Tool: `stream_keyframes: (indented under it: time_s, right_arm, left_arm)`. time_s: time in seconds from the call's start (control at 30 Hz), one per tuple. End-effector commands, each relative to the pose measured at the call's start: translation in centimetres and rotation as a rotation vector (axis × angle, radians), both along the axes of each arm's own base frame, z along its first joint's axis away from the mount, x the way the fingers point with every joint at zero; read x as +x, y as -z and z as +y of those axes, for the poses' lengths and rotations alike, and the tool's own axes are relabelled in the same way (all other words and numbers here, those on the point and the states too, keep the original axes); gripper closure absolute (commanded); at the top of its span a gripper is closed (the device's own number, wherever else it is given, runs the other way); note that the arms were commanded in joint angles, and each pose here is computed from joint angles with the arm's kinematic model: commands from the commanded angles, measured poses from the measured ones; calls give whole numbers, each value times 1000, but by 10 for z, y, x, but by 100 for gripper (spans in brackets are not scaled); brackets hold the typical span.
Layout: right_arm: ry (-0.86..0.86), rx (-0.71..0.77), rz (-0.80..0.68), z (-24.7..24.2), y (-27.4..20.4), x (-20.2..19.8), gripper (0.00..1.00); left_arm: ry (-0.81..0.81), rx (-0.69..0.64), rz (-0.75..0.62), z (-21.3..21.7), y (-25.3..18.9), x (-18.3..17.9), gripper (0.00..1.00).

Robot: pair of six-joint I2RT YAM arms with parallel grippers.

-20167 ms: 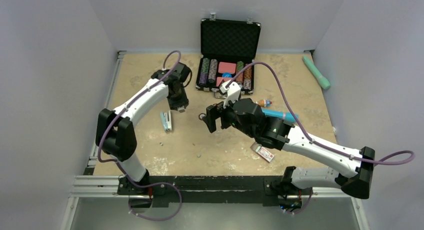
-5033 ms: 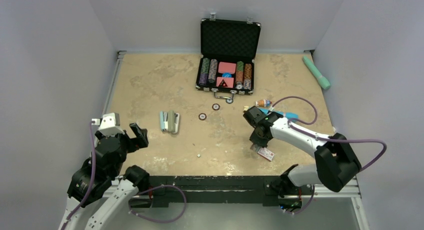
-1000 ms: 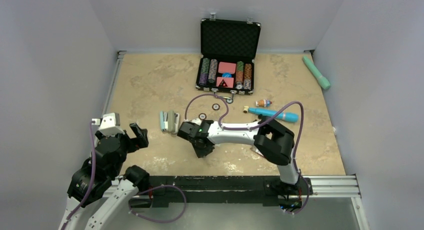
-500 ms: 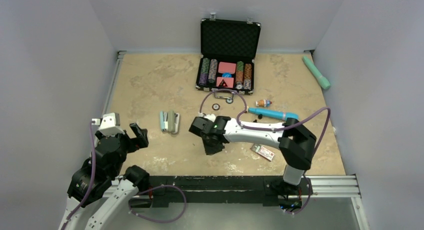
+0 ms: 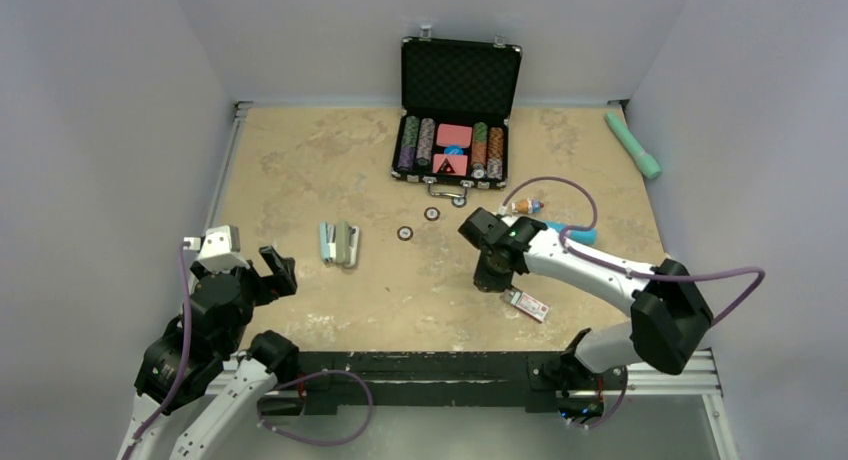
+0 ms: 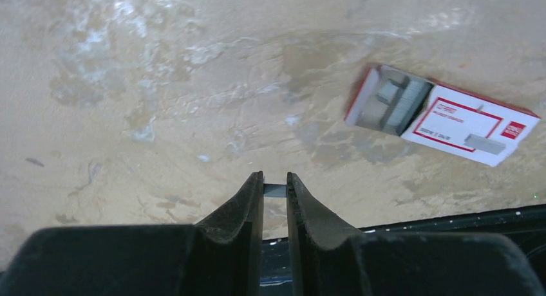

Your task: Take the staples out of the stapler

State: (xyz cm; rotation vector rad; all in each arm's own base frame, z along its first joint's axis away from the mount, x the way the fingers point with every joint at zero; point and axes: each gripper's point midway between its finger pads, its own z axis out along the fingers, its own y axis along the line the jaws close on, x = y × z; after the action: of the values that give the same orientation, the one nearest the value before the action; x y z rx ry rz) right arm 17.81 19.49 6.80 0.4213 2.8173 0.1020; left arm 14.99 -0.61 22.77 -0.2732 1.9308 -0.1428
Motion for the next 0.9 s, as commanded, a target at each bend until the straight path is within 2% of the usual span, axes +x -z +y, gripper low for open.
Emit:
stream_keyframes:
  time_s: [0.0,0.43,0.73,0.87]
  right_arm:
    - [188,-28,-20,-33,2,0,82]
    - [434,-93,-51,-86,8,4,86]
    - [430,-235,-1,-95,23,10,92]
    - [393,-222,5,-87,28,17,95]
  left_arm:
    - [2,3,-11,-1,-6,3,1]
    - [1,2,-13,-1,-6,3,1]
    - [-2,2,-13,0,-6,3,1]
    - [-6,0,-15,0,-6,2,1]
